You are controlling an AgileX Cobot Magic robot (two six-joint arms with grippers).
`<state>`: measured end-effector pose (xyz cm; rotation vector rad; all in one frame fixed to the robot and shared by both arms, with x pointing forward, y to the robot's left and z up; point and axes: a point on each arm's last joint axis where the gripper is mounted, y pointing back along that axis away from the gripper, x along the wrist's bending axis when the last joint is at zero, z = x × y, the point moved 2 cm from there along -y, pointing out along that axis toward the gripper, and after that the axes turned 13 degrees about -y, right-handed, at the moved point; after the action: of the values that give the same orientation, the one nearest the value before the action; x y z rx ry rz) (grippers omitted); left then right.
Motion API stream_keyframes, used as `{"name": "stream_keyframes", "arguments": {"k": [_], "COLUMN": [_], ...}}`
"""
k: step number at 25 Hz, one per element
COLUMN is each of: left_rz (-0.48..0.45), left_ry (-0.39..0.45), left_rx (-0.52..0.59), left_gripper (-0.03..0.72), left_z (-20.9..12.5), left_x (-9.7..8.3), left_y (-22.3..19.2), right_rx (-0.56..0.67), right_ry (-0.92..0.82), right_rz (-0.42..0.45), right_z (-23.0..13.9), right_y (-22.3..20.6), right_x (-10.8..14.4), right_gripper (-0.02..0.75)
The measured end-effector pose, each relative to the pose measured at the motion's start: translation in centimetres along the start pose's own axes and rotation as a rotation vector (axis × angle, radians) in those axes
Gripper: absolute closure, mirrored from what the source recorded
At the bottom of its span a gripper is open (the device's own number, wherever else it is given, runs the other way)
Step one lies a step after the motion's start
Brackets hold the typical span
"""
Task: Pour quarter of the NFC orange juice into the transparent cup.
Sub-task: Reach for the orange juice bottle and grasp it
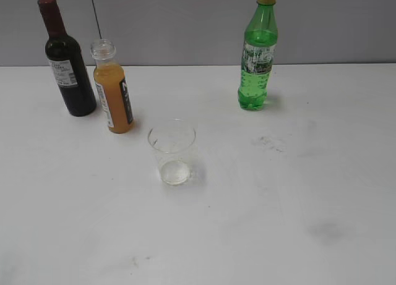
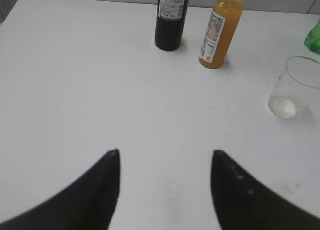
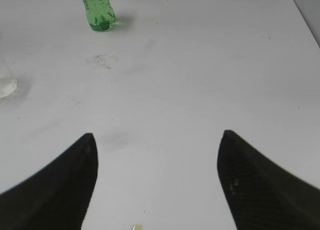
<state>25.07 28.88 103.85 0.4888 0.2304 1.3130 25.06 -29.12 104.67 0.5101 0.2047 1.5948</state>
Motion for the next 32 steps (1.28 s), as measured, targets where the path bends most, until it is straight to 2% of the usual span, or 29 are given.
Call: {"name": "stream_keyframes", "arguments": {"k": [3,4,6,10,13,16,21,23,27,32], "left_rz": [-0.004,-0.004,-0.01,-0.038,-0.041,-0.012,0.031,0.059,0.106,0.085], "left_ry": [0.003,0.003,0.007,0.027,0.05,0.063,0.033,0.03,0.037,0.008], "left_rx": [-0.003,-0.001,0.011,0.034,-0.023,-0.098,-0.117,-0.157,-0.207,-0.262], "left_gripper": [0.097,0.057,0.033,0.027,0.027,0.029,0.045,0.055,0.069,0.081], "left_z": [0.1,0.1,0.2,0.7,2.3,4.4,6.8,7.8,8.3,8.3], "left_x": [0.0,0.0,0.0,-0.1,0.1,0.8,2.1,2.7,3.6,2.9], "left_y": [0.0,-0.1,-0.3,-0.9,-1.7,-3.0,-6.8,-8.3,-11.5,-14.9], "right_rx": [0.0,0.0,0.0,0.0,0.0,0.0,0.0,0.0,0.0,0.0], "right_ry": [0.0,0.0,0.0,0.0,0.0,0.0,0.0,0.0,0.0,0.0], "right_rz": [0.0,0.0,0.0,0.0,0.0,0.0,0.0,0.0,0.0,0.0], "right_z": [0.0,0.0,0.0,0.0,0.0,0.0,0.0,0.0,0.0,0.0], "right_y": [0.0,0.0,0.0,0.0,0.0,0.0,0.0,0.0,0.0,0.0], "right_x": [0.0,0.0,0.0,0.0,0.0,0.0,0.0,0.0,0.0,0.0], "right_gripper": [0.166,0.166,0.166,0.166,0.166,0.166,0.166,0.166,0.166,0.166]}}
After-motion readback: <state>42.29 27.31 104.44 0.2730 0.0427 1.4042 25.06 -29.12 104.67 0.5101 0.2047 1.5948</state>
